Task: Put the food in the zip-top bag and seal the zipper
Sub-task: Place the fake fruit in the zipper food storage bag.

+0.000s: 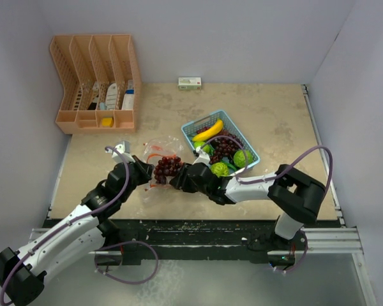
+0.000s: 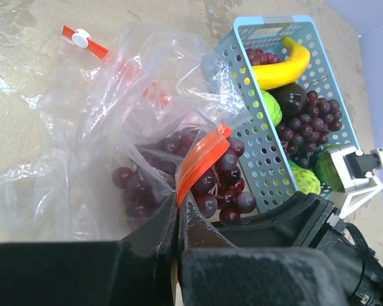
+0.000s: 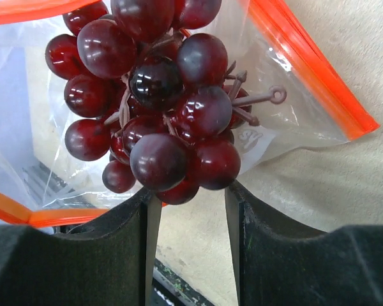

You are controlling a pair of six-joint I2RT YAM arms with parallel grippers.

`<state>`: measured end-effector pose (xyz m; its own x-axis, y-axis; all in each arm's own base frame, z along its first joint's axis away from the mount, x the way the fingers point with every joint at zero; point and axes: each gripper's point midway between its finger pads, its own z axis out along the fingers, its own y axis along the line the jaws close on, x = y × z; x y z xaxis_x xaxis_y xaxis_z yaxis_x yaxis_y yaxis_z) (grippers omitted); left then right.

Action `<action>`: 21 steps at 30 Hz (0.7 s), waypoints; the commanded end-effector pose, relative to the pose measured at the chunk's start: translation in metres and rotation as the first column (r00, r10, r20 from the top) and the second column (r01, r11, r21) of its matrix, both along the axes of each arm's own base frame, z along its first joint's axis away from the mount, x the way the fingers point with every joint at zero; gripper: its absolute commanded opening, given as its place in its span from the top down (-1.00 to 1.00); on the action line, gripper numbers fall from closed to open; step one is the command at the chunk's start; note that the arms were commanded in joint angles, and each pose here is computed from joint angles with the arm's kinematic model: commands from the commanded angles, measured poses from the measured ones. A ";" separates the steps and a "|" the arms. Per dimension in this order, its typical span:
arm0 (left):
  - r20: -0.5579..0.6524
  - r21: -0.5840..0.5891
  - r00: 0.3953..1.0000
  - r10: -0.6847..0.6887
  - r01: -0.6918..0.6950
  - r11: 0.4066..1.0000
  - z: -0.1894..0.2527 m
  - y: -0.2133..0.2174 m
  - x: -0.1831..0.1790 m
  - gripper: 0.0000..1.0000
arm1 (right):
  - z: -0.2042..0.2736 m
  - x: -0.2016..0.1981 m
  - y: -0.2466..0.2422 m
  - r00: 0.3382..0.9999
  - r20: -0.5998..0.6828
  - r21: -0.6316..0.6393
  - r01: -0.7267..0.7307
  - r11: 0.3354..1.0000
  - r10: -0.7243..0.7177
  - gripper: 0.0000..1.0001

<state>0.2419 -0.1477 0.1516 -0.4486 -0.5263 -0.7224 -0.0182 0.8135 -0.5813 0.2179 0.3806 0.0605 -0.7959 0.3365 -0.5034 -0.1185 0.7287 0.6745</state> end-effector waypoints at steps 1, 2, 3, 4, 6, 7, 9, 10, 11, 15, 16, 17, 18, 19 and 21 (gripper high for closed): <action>0.034 -0.041 0.999 0.000 0.001 0.999 0.011 -0.004 0.002 1.00 | 0.021 0.001 0.014 1.000 -0.012 0.095 0.008 0.995 -0.007 0.08; 0.033 -0.041 0.999 0.000 0.001 0.999 0.010 -0.004 0.002 1.00 | 0.021 0.002 0.014 1.000 -0.012 0.096 0.010 0.995 -0.009 0.08; 0.033 -0.042 0.999 -0.001 0.002 0.999 0.010 -0.004 0.002 1.00 | 0.021 0.002 0.014 1.000 -0.014 0.100 0.014 0.995 -0.013 0.08; 0.030 -0.041 1.000 -0.001 0.002 0.999 0.008 -0.004 0.001 1.00 | 0.020 0.003 0.015 1.000 -0.019 0.105 0.016 0.994 -0.015 0.09; 0.032 -0.044 0.999 -0.002 0.003 0.999 0.009 -0.004 0.002 1.00 | 0.017 0.003 0.020 1.000 -0.021 0.113 0.013 0.993 -0.011 0.08; 0.033 -0.045 0.999 -0.001 0.003 0.999 0.009 -0.004 0.002 1.00 | 0.017 0.004 0.023 1.000 -0.021 0.121 0.006 0.993 -0.003 0.09; 0.036 -0.045 0.999 -0.003 0.004 0.999 0.011 -0.005 0.002 1.00 | 0.014 0.006 0.029 1.000 -0.021 0.125 0.004 0.992 -0.001 0.09; 0.037 -0.046 0.999 -0.003 0.004 0.999 0.012 -0.005 0.002 1.00 | 0.010 0.007 0.031 1.000 -0.024 0.121 0.003 0.993 0.000 0.13; 0.036 -0.048 0.999 -0.002 0.004 0.999 0.012 -0.005 0.002 1.00 | 0.008 0.007 0.033 1.000 -0.030 0.120 0.000 0.993 0.003 0.18; 0.034 -0.053 0.999 -0.007 0.009 0.999 0.011 -0.006 0.002 1.00 | -0.005 0.010 0.034 0.999 -0.042 0.101 0.017 0.995 -0.012 0.46; 0.034 -0.053 0.999 -0.008 0.010 0.999 0.011 -0.006 0.001 1.00 | -0.006 0.012 0.031 0.999 -0.038 0.094 0.029 0.995 -0.026 0.51; 0.033 -0.051 0.999 -0.007 0.008 0.999 0.010 -0.005 0.001 1.00 | -0.006 0.014 0.029 0.999 -0.027 0.088 0.040 0.995 -0.038 0.62; 0.033 -0.050 0.999 -0.005 0.007 0.999 0.011 -0.005 0.001 1.00 | -0.005 0.016 0.026 0.999 -0.012 0.079 0.049 0.996 -0.048 0.80; 0.033 -0.048 0.999 -0.006 0.007 0.999 0.011 -0.005 0.001 1.00 | -0.001 0.020 0.022 0.998 0.010 0.066 0.062 0.996 -0.063 1.00; 0.037 -0.047 0.999 -0.005 0.006 0.999 0.012 -0.004 0.000 1.00 | 0.009 0.032 0.007 0.989 0.080 -0.001 0.121 0.993 -0.121 1.00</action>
<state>0.2410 -0.1485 0.1522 -0.4508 -0.5275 -0.7201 -0.0125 0.8104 -0.5858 0.2233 0.3992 0.0361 -0.8144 0.3649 -0.4512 -0.0695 0.7107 0.7001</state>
